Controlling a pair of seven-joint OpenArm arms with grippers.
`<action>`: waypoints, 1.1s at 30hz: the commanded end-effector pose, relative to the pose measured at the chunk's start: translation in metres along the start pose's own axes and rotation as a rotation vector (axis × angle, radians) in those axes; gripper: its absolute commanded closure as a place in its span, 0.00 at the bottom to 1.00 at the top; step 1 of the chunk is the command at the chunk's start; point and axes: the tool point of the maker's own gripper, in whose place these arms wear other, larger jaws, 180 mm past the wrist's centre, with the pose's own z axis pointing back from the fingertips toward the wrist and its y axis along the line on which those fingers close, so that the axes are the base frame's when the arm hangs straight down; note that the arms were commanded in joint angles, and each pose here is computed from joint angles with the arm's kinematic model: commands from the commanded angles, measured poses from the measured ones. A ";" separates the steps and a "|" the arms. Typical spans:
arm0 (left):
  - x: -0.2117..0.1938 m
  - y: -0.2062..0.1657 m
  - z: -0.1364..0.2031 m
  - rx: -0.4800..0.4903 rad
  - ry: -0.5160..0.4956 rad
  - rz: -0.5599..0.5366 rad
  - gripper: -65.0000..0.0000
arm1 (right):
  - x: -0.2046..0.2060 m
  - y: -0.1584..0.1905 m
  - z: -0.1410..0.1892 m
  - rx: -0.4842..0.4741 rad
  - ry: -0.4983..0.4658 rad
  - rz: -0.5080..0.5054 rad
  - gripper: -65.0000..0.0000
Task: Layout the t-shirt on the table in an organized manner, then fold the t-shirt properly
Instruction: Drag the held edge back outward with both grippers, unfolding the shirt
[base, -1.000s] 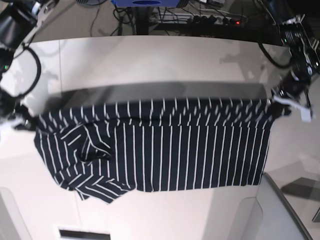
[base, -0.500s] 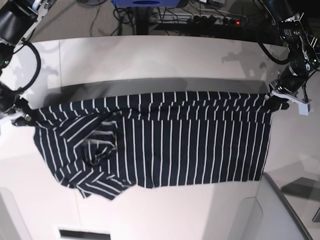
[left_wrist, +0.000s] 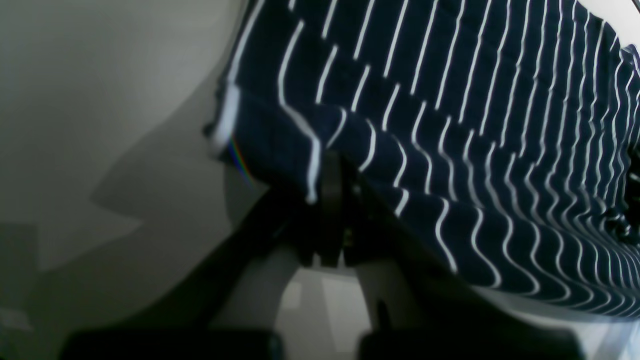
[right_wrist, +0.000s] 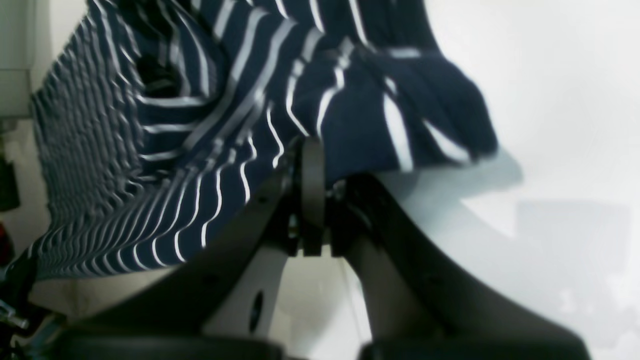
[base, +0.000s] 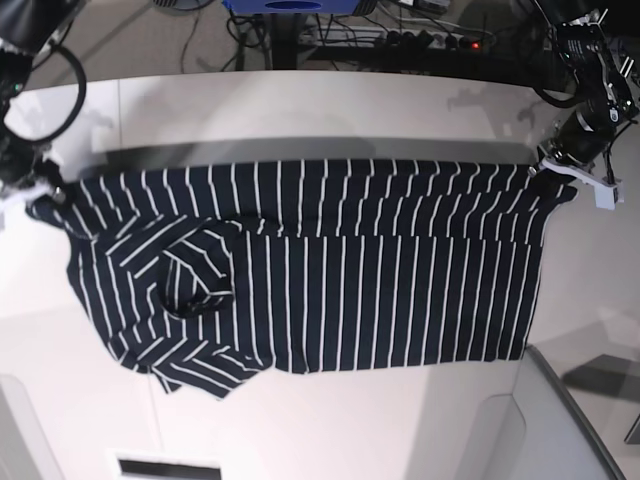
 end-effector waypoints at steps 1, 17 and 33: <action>0.018 0.006 0.007 0.014 -0.055 -0.020 1.00 | 0.019 -0.004 0.008 -0.012 -0.062 0.024 1.00; -0.025 0.036 0.022 0.134 0.023 -0.107 1.00 | -0.036 -0.036 0.023 -0.085 0.048 0.000 1.00; -0.050 0.049 0.035 0.162 0.080 -0.103 1.00 | -0.079 -0.041 0.028 -0.099 0.111 -0.054 1.00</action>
